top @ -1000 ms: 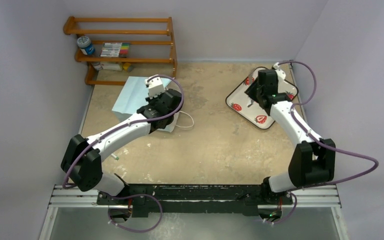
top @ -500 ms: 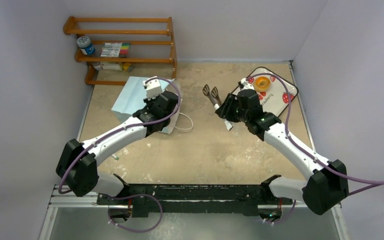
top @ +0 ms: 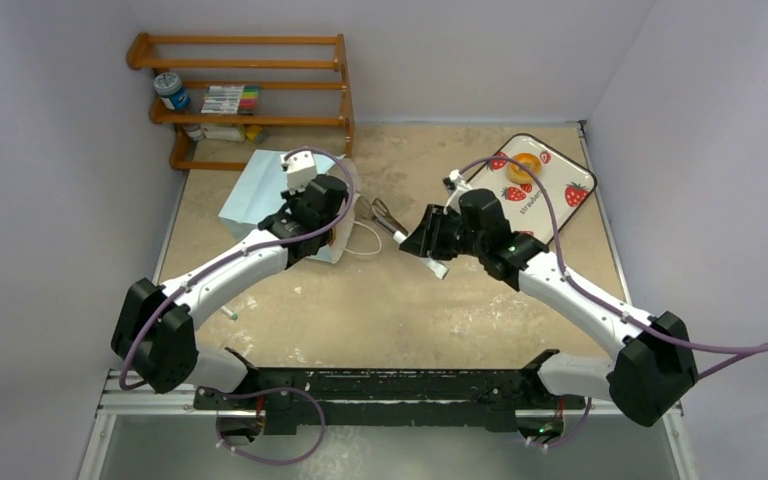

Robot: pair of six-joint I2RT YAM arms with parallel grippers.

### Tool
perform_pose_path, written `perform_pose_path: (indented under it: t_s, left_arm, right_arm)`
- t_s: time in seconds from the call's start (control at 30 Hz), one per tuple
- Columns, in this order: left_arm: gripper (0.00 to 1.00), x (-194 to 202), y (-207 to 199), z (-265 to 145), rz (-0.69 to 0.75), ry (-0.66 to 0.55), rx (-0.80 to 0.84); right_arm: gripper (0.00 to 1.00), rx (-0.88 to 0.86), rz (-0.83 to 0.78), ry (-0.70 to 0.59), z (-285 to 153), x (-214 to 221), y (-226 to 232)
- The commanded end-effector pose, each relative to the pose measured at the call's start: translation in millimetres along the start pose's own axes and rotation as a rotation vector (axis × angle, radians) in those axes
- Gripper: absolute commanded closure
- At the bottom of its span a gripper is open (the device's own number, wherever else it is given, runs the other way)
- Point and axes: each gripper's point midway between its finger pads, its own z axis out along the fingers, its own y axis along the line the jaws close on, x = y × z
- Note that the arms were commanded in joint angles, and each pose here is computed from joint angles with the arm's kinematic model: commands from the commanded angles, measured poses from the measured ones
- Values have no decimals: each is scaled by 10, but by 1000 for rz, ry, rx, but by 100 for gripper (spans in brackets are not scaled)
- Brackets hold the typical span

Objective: Take the fake bread out of the paper bag
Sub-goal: Take out the fake bread from the paper bag.

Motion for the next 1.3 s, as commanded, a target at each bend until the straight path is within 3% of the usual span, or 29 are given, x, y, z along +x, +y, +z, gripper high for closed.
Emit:
perform_pose_path:
  t_s: [0.0,0.53,1.27]
  left_arm:
    - [100,-401,-123,-32,-81,-65,58]
    - [100,-510,-224,-14,-90,-69,86]
    - [100,-553,-211,-55,-90,-73,92]
  right_arm:
    - [57,-169,2,30,40,36,351]
    - [57,-275,77,170,364,400,425]
    - [55,-270,137,189,490,481,354]
